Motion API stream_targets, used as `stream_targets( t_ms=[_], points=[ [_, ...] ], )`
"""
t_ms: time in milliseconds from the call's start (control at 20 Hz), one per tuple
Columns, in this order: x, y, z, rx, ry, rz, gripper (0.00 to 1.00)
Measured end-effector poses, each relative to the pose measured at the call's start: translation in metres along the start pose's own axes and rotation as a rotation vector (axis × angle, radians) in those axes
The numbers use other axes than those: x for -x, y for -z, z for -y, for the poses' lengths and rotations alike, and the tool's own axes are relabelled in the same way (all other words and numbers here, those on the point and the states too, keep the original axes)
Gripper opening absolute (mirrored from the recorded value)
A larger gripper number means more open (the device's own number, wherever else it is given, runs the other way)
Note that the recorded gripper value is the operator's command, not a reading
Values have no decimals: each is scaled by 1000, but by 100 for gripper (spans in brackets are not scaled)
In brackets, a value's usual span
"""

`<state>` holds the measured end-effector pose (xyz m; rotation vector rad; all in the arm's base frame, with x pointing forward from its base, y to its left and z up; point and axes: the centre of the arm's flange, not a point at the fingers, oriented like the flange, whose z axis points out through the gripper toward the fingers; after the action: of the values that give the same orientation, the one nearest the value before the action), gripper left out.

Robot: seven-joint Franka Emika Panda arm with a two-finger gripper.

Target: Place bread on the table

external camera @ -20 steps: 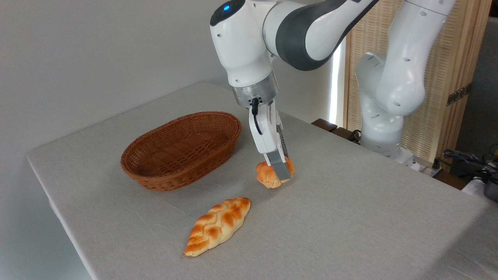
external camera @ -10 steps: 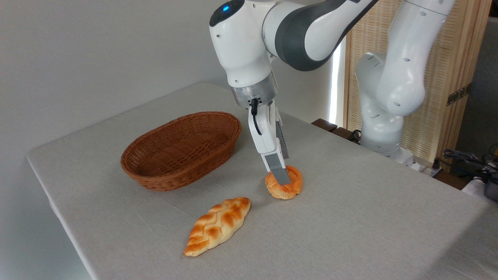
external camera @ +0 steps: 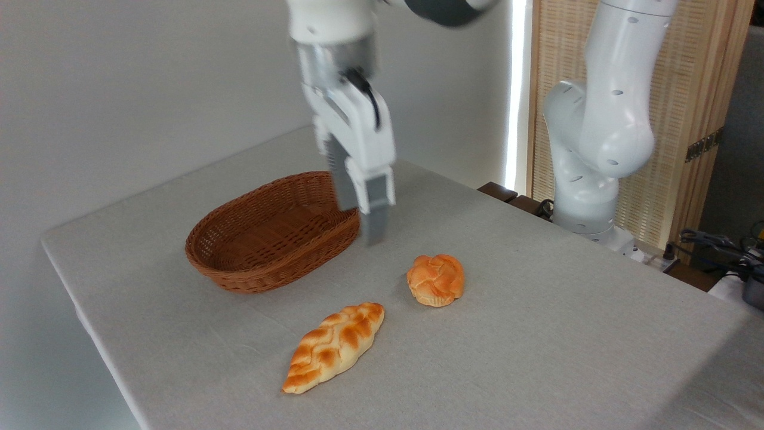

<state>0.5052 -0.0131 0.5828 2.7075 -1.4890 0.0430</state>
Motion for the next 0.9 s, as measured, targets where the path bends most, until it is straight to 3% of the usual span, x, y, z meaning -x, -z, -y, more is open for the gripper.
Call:
stream_targets(
  t_ms=[100, 200, 400, 650, 900],
  points=[
    [-21, 16, 16, -46, 115, 1, 100],
    [-34, 21, 25, -69, 178, 4, 100],
    [-38, 31, 26, -34, 267, -28, 100],
    [-38, 32, 24, -19, 278, -10, 100],
    [-20, 29, 33, 4, 246, 16, 100]
  ],
)
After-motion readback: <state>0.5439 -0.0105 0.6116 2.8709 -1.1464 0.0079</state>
